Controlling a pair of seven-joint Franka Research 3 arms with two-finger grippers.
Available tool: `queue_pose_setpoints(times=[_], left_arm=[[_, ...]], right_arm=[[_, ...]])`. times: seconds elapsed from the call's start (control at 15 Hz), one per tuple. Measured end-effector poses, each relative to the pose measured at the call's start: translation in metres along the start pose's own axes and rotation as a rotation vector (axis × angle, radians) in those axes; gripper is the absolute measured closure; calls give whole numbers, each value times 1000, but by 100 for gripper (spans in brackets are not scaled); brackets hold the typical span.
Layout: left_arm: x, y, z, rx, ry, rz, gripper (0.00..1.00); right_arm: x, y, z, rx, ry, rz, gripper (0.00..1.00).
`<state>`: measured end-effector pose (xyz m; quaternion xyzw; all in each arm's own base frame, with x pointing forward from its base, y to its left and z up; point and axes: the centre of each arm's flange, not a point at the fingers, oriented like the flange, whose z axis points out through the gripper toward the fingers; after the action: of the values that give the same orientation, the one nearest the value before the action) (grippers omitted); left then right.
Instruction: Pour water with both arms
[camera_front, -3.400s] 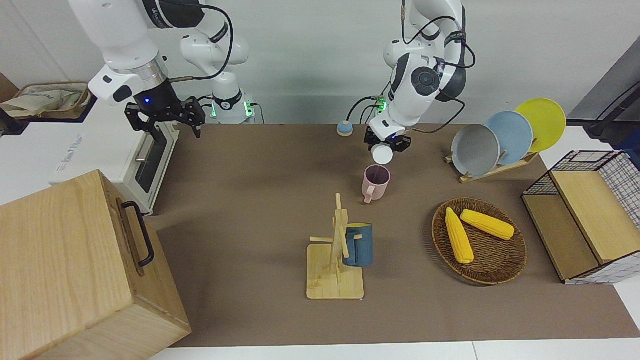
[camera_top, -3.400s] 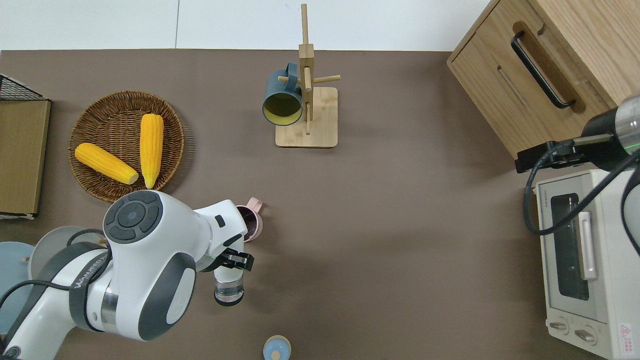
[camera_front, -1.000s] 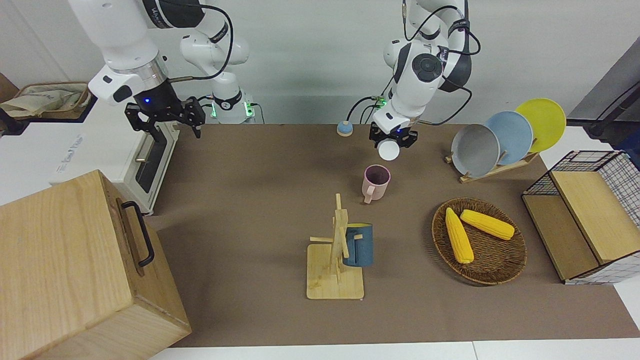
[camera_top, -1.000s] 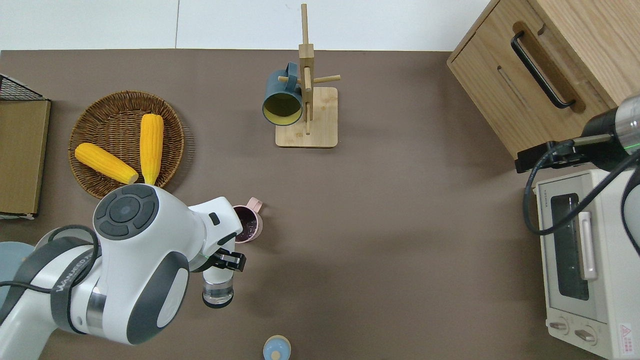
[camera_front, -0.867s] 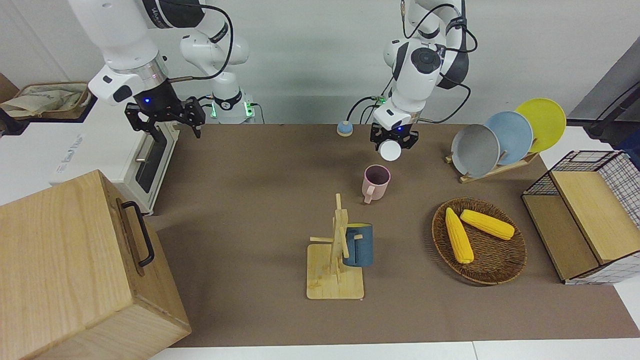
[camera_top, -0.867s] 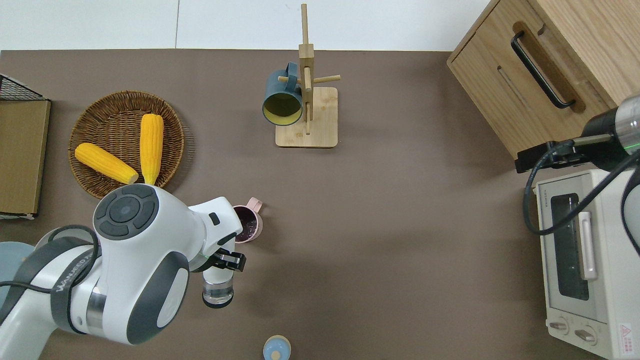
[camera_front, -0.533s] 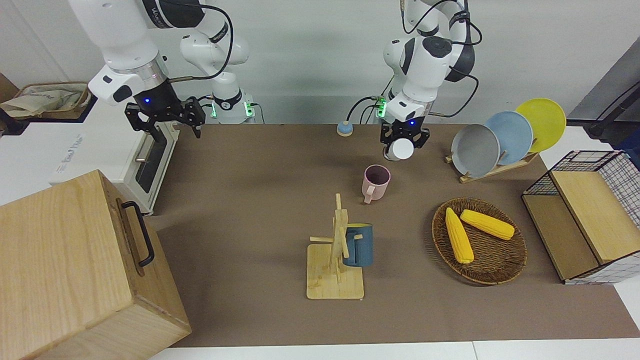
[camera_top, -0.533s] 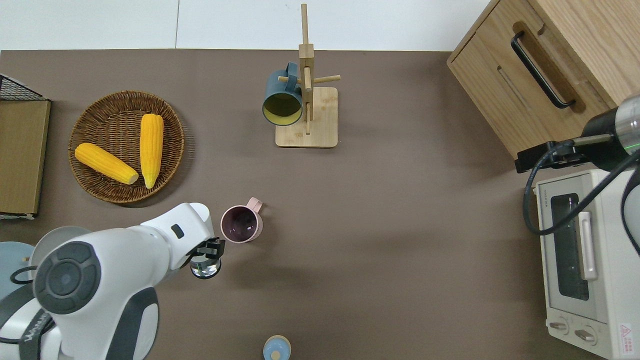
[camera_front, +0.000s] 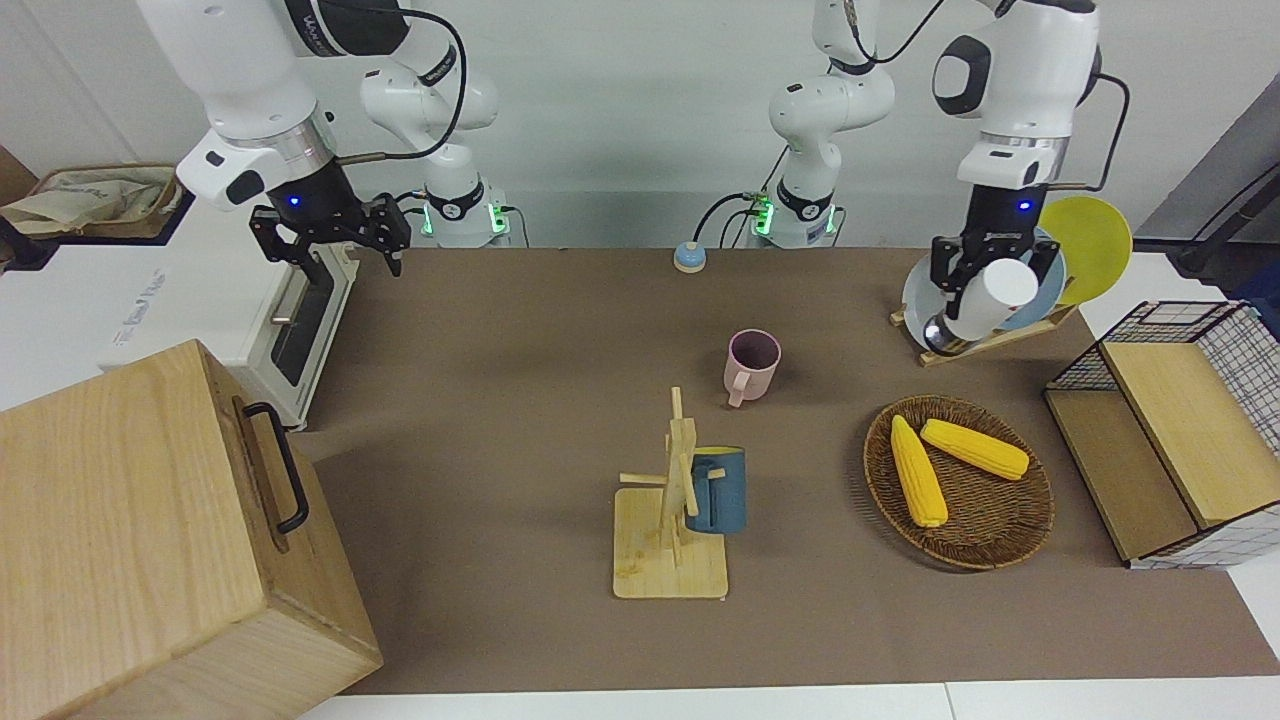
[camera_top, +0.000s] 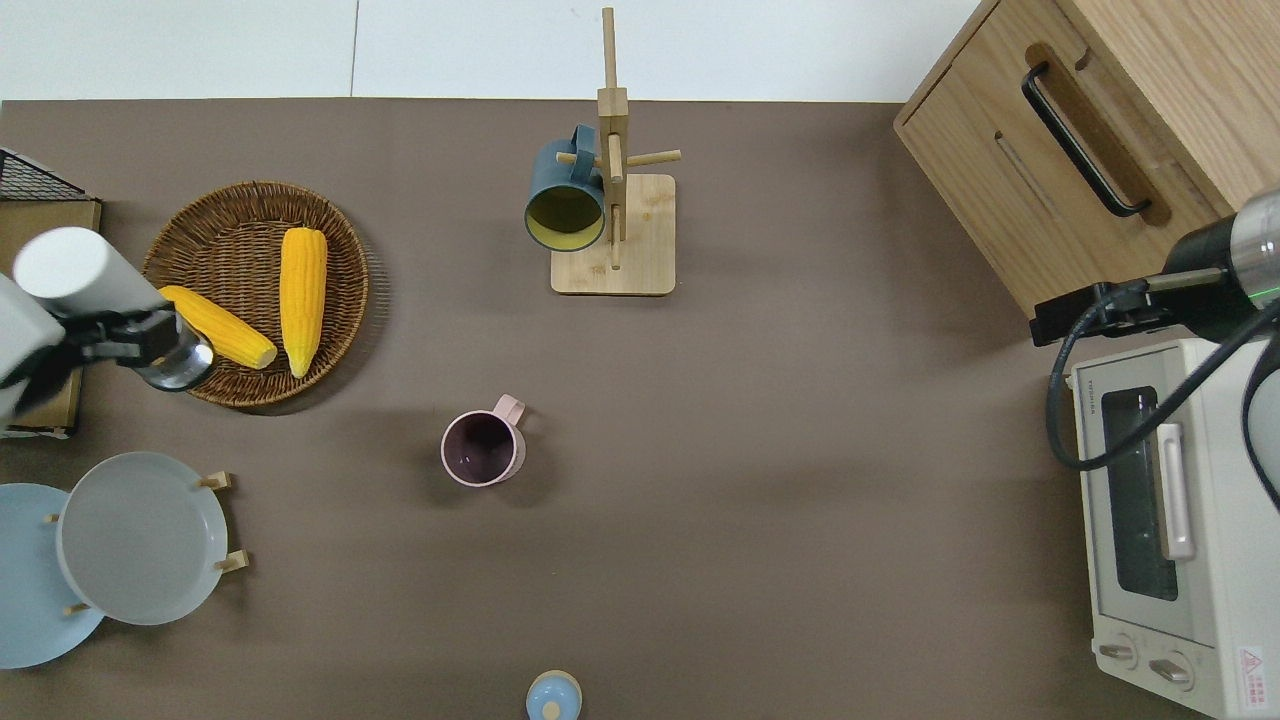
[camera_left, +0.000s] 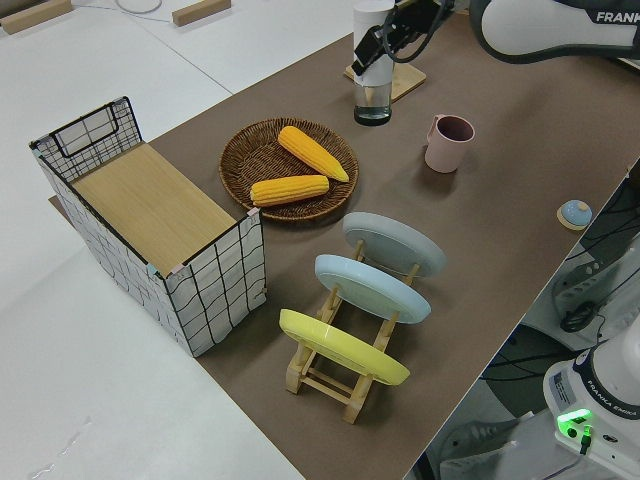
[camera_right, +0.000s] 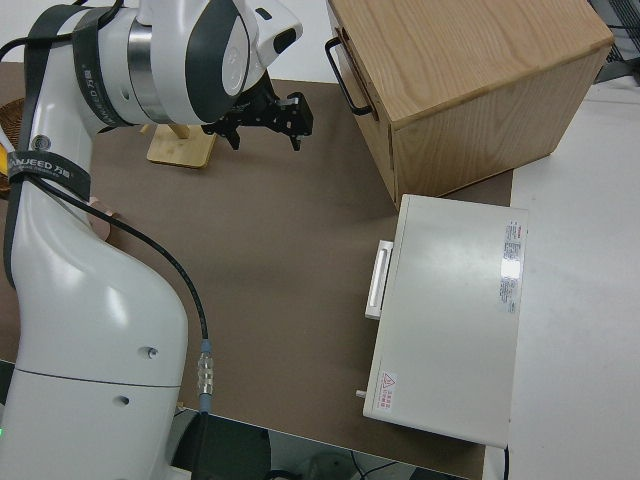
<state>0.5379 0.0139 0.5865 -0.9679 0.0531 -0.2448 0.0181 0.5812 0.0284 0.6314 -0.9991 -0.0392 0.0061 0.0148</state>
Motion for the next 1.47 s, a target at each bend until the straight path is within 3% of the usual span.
queue_pose_setpoints(times=[0.2, 0.33, 0.47, 0.53, 0.73, 1.07, 1.47], left_arm=[[46, -73, -10, 39, 71, 53, 37], [65, -118, -7, 59, 101, 28, 37], [75, -160, 2, 66, 121, -28, 37], [75, -181, 7, 60, 127, -68, 37], [53, -246, 21, 2, 170, -119, 37], [4, -329, 53, -47, 223, -90, 37], [-10, -350, 88, -26, 239, -98, 37]], right_arm=[[0, 0, 0, 0, 0, 0, 0], [0, 0, 0, 0, 0, 0, 0], [0, 0, 0, 0, 0, 0, 0], [0, 0, 0, 0, 0, 0, 0], [0, 0, 0, 0, 0, 0, 0], [0, 0, 0, 0, 0, 0, 0], [0, 0, 0, 0, 0, 0, 0]])
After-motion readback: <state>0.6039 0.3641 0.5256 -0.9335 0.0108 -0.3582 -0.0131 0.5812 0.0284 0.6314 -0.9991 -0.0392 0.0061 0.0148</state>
